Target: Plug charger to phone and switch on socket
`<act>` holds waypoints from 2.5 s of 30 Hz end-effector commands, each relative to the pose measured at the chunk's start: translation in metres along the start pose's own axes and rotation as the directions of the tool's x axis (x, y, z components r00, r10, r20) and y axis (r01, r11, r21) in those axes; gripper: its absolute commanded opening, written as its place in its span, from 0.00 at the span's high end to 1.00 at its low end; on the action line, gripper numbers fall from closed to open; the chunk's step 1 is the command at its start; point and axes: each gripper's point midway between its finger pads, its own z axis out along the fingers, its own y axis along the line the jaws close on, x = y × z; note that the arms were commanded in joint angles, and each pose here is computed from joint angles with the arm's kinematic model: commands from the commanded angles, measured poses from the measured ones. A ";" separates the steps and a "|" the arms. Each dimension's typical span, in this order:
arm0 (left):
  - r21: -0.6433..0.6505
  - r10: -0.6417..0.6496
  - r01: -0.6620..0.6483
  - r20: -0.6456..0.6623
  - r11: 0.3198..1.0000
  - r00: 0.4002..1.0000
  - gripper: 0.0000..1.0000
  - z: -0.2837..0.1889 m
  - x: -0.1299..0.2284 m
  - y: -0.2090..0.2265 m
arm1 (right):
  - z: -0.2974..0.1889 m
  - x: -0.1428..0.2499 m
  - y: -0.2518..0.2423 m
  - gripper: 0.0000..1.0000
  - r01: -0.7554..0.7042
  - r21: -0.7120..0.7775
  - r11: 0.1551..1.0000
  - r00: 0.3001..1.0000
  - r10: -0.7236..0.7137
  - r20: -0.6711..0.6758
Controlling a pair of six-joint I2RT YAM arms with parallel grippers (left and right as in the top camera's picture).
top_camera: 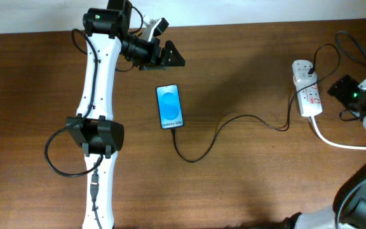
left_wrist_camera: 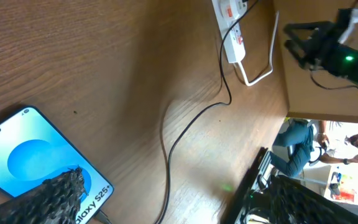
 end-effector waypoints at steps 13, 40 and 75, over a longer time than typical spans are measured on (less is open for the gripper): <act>0.009 0.026 -0.026 0.019 1.000 0.999 0.00 -0.006 -0.003 -0.010 | 0.100 0.013 -0.003 0.21 -0.101 -0.090 0.991 0.995 0.100 -0.022; 0.008 -0.038 0.037 0.028 0.999 0.999 0.01 -0.006 -0.006 -0.010 | 0.125 0.028 0.022 0.29 0.088 -0.066 0.994 0.991 -0.094 -0.094; -0.052 -0.009 0.011 0.046 0.999 0.999 0.01 -0.006 -0.011 0.001 | -0.032 0.018 0.017 0.06 0.076 -0.039 0.996 0.950 -0.084 -0.301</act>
